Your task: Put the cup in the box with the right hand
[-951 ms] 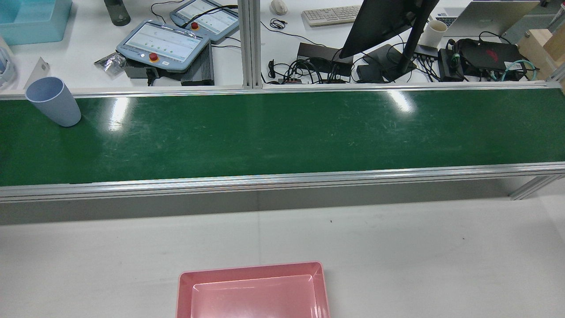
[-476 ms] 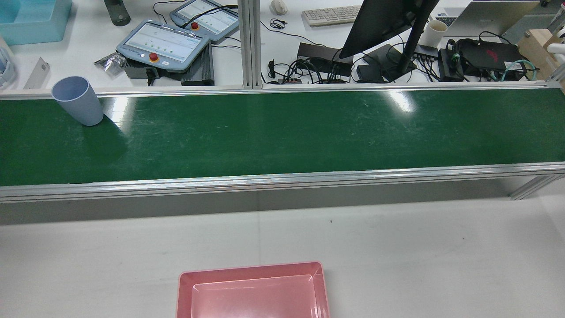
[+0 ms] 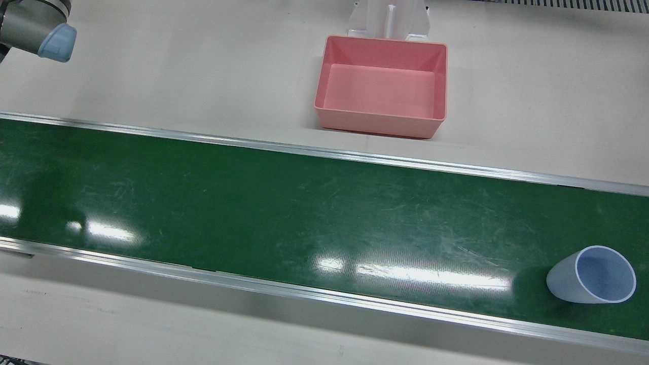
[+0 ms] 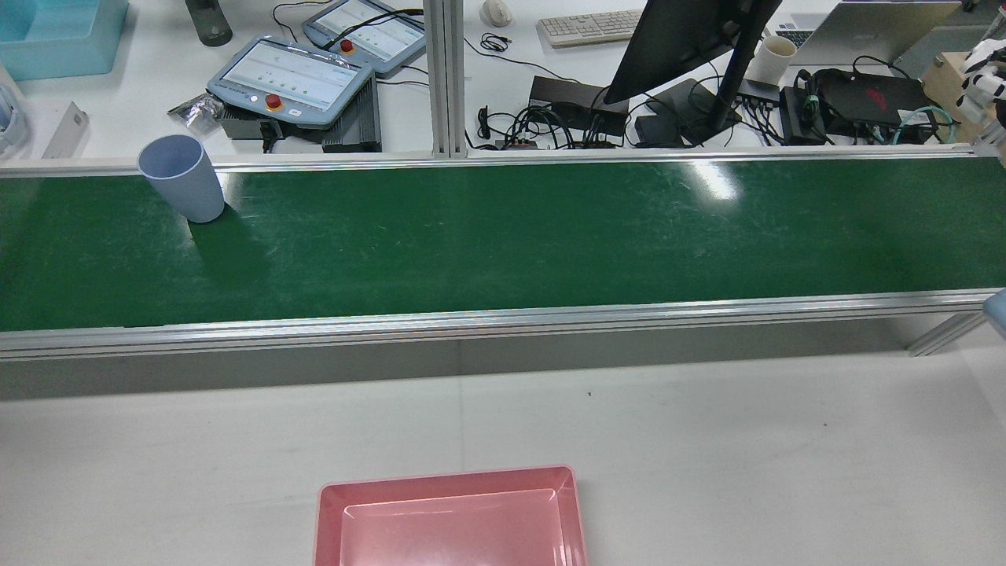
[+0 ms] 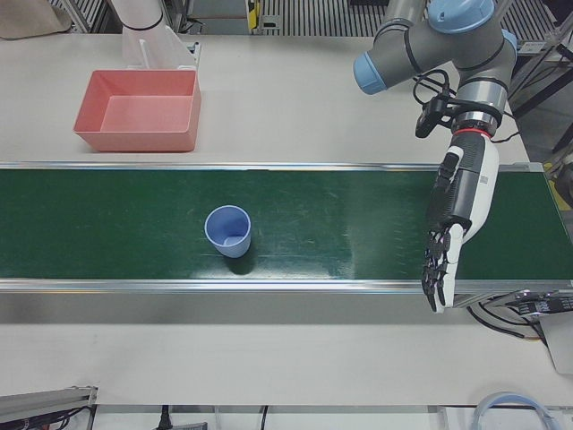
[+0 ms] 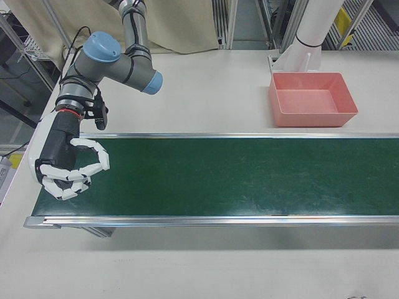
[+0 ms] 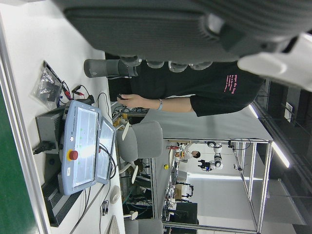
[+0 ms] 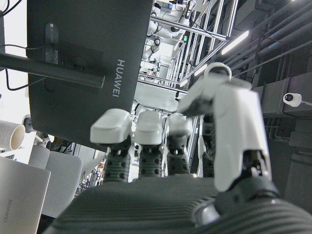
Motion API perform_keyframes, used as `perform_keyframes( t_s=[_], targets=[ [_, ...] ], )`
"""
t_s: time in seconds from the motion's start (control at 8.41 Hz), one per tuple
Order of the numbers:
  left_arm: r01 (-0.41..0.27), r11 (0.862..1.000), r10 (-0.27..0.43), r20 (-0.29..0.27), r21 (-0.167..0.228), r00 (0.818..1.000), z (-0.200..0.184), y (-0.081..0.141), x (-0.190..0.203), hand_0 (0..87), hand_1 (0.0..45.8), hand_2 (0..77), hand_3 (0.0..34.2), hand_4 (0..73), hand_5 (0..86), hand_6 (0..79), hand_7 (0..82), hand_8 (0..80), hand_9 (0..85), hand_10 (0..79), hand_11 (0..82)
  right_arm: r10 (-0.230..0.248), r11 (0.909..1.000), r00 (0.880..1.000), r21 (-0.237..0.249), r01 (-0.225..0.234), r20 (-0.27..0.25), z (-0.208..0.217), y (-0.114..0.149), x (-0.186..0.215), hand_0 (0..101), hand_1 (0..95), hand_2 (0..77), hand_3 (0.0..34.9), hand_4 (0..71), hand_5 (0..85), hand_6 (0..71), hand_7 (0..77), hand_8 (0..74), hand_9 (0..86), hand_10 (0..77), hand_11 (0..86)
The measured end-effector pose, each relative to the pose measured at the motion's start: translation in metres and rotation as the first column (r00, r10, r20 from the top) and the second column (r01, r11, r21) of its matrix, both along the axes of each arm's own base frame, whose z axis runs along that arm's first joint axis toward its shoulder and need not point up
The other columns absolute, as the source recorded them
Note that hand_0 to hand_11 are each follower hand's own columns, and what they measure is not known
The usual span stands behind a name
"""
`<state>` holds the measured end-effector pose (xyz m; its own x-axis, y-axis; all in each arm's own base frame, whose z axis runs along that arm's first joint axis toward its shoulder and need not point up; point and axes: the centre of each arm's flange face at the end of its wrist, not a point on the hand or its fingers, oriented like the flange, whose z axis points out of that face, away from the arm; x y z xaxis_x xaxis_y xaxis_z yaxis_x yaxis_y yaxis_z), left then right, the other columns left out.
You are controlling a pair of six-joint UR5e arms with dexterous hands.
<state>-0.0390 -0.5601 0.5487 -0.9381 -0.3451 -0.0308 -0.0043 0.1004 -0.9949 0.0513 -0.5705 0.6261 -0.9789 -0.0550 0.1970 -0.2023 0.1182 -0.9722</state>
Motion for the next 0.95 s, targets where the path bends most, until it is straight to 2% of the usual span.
perform_keyframes(
  t_s=[0.12,0.24,0.36,0.48,0.59,0.71,0.83,0.95],
  targets=[
    [0.0,1.0,0.0,0.0,0.0,1.0,0.0,0.0,0.0,0.0,0.5,1.6,0.0,1.1,0.5,0.0,0.0,0.0,0.0,0.0,0.0,0.0,1.0,1.0,0.0,0.0,0.0,0.0004,-0.0007,-0.0009,59,38.7,49.1,0.0,51.3,22.4,51.3,70.9,69.8,70.4,67.1,69.8],
    [0.0,1.0,0.0,0.0,0.001,1.0,-0.0003,0.0,0.0,0.0,0.5,1.6,0.0,1.1,0.0,0.5,0.0,0.0,0.0,0.0,0.0,0.0,1.0,1.0,0.001,0.0,0.0,0.0003,-0.0009,-0.0011,59,28.4,61.6,0.0,48.5,24.0,51.3,61.1,69.8,70.4,67.1,69.8],
    [0.0,1.0,0.0,0.0,0.001,1.0,-0.0003,0.0,0.0,0.0,0.5,1.6,0.0,1.1,0.0,0.0,0.0,0.0,0.0,0.0,0.0,0.0,1.0,1.0,0.001,0.0,0.001,0.0001,-0.0011,-0.001,60,27.8,52.4,0.0,50.7,21.8,48.5,68.7,69.8,69.8,61.1,70.4],
    [0.0,1.0,0.0,0.0,0.001,1.0,-0.0003,0.0,0.0,0.0,0.5,1.6,0.0,1.1,0.0,0.0,0.0,0.0,0.0,0.0,0.0,0.0,1.0,1.0,0.001,0.0,0.001,0.0,-0.0011,-0.0009,60,27.8,52.4,0.0,50.7,21.8,48.5,68.7,69.8,69.8,61.1,70.4],
    [0.0,1.0,0.0,0.0,0.001,1.0,-0.0001,0.0,0.0,0.0,0.5,1.6,0.0,1.1,0.0,0.0,0.0,0.0,0.0,0.0,0.0,0.001,1.0,1.0,0.002,-0.001,0.001,0.0,-0.0011,-0.0003,60,30.5,58.4,0.0,51.3,21.3,49.1,70.4,69.8,69.8,58.4,69.8],
    [0.0,1.0,0.0,0.0,0.0,1.0,-0.0001,0.0,0.0,0.0,0.5,1.6,0.0,1.1,0.0,0.0,0.0,0.0,0.0,0.0,0.0,0.002,1.0,1.0,0.002,-0.002,0.001,-0.0003,-0.0011,0.0,60,30.5,58.4,0.0,51.3,21.3,49.1,70.4,69.8,69.8,58.4,69.8],
    [0.0,1.0,0.0,-0.001,0.001,1.0,-0.0003,0.0,0.0,0.0,0.5,1.6,0.0,1.1,0.0,0.0,0.0,0.0,0.0,0.0,0.0,0.002,1.0,1.0,0.002,-0.002,0.001,-0.0005,-0.001,0.0001,61,25.6,50.7,0.0,51.3,21.3,49.1,70.4,69.8,69.8,55.6,70.4],
    [0.0,1.0,0.0,-0.001,0.001,1.0,-0.0005,0.0,0.0,0.0,0.5,1.6,0.0,1.1,0.5,0.0,0.0,0.0,0.0,0.0,0.0,0.002,1.0,1.0,0.002,-0.002,0.001,-0.0009,-0.001,0.0003,62,25.6,37.1,0.0,51.3,21.3,48.0,70.4,69.8,69.8,52.4,70.4]
  ],
)
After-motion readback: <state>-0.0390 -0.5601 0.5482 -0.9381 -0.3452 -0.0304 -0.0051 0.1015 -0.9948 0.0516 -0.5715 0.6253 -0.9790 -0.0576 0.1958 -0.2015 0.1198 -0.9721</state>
